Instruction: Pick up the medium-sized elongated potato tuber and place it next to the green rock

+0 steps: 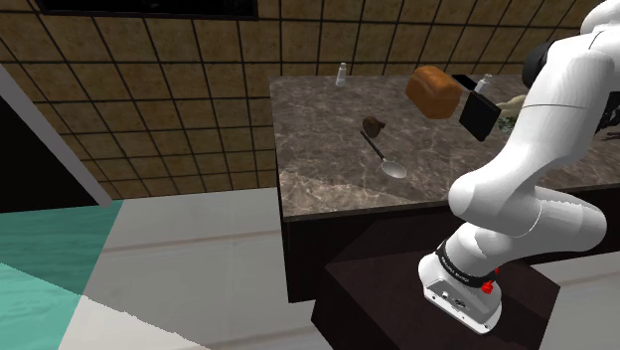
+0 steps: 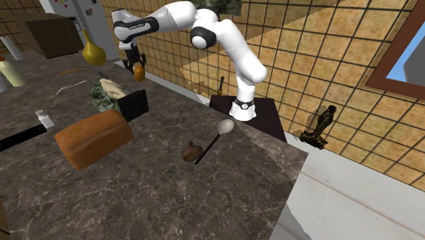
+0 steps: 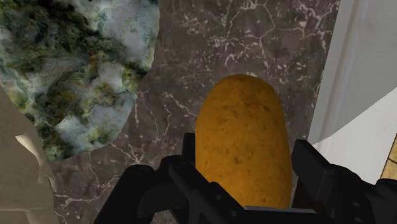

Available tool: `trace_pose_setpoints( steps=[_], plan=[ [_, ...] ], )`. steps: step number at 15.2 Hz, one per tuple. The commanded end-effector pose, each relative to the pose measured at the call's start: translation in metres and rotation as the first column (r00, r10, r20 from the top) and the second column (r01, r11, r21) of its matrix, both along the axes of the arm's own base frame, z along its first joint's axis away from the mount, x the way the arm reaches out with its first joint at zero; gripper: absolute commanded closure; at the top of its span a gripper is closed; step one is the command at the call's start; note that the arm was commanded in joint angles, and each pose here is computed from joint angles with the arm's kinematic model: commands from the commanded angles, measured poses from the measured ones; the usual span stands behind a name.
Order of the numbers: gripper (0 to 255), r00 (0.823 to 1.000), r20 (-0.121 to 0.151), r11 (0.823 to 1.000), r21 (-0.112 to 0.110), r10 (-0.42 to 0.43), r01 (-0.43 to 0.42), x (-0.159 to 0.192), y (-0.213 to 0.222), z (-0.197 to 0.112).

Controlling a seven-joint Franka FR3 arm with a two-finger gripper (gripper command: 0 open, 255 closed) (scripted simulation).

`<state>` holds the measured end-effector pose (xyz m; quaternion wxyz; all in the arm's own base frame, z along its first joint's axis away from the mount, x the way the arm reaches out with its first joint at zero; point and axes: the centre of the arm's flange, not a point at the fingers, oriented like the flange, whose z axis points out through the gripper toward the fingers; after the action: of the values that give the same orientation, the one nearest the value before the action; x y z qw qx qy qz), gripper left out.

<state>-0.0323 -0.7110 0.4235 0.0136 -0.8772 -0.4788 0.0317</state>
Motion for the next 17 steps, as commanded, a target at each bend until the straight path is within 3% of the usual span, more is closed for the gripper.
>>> trace_pose_setpoints(
  steps=[1, 17],
  plan=[
    [255, 1.000, 0.000, 1.000, -0.001, 0.000, 0.000, 0.001, 0.001, -0.011],
    [255, 1.000, 0.000, 1.000, -0.001, 0.000, 0.000, 0.001, 0.001, -0.096]
  ],
)
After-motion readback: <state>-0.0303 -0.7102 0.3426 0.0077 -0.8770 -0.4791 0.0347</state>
